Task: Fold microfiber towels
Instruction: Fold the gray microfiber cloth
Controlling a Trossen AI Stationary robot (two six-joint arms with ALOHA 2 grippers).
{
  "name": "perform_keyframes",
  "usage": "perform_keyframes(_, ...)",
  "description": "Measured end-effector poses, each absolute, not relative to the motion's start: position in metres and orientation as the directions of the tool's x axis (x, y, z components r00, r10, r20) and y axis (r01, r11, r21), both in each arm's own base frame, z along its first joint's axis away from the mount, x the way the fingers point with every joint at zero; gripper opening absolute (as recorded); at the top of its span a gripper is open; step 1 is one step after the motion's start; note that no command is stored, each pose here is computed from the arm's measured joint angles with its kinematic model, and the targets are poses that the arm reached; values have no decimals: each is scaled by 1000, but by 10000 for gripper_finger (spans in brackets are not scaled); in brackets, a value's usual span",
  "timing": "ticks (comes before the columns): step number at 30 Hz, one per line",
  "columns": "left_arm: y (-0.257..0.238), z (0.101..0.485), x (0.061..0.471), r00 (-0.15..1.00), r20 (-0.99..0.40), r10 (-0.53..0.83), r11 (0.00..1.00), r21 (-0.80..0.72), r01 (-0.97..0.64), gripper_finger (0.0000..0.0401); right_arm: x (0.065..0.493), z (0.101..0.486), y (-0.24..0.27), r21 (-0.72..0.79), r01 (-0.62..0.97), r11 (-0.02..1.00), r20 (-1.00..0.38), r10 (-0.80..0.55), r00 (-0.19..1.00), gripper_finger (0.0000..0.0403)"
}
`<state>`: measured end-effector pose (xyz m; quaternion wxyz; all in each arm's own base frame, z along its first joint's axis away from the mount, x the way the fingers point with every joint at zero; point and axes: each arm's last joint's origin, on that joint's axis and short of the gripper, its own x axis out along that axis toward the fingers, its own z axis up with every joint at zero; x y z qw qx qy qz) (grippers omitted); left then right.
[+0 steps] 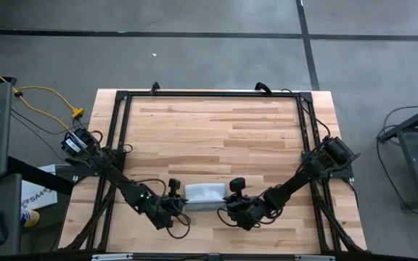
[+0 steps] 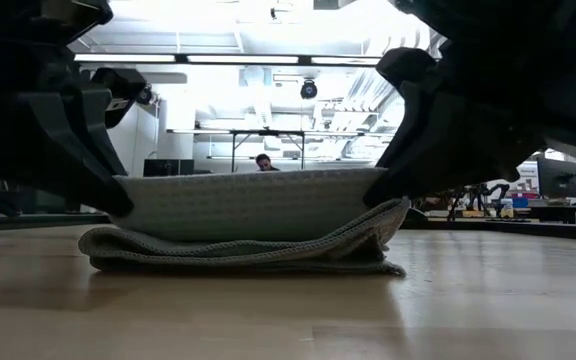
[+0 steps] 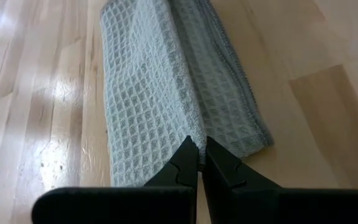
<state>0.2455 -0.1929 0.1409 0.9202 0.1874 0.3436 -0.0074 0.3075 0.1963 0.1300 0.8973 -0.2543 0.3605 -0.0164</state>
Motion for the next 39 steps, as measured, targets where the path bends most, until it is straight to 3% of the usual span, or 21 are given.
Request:
perform_keyframes(25, -194, 135, 245, 737, -671, 79, 939, 299, 171, 5, 310, 129, 199, -379, -318, 869, -702, -46, 711, 6)
perform_keyframes(39, -195, 133, 244, 715, -698, 44, 939, 272, 209, 56, 310, 128, 199, -311, -382, 870, -732, 37, 680, 93)
